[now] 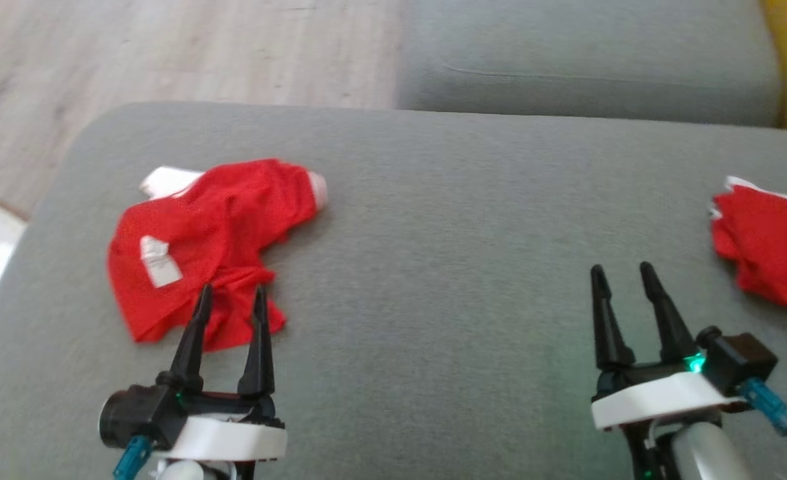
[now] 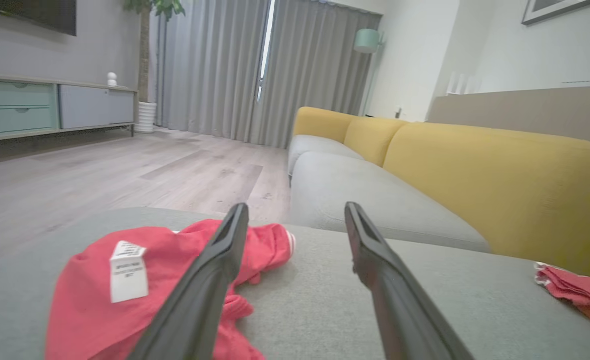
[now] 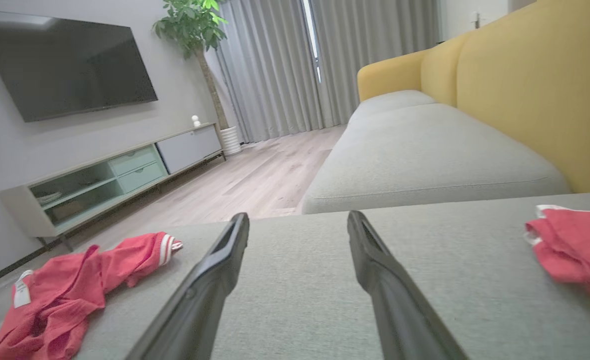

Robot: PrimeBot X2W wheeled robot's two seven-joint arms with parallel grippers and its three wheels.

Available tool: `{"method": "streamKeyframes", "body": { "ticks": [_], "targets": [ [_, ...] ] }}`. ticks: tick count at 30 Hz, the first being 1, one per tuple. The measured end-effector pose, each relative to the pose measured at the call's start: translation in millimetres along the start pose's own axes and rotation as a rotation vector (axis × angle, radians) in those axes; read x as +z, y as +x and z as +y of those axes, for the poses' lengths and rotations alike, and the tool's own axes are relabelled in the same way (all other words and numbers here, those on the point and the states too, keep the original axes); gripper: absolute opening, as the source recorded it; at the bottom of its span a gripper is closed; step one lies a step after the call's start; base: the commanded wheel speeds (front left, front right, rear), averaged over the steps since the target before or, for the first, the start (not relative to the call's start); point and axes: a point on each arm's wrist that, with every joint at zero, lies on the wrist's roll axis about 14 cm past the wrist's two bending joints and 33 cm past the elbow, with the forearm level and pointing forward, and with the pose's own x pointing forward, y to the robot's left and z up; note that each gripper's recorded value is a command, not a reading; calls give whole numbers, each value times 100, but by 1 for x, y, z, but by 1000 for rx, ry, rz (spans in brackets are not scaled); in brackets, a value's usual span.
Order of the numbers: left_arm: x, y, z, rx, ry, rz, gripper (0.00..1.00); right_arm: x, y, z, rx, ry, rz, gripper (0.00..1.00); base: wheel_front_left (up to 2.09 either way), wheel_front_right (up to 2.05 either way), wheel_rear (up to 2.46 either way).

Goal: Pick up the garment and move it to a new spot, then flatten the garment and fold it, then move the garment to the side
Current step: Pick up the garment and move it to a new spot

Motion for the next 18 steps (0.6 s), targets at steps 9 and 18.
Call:
{"method": "streamKeyframes", "body": {
  "ticks": [9,18],
  "targets": [
    [17,-34,53,186,37,-43,100,-27,12,62,189,32,81,100,0,0,0],
    [30,-63,86,311,59,-78,100,-39,15,110,331,55,125,100,0,0,0]
  ]
}}
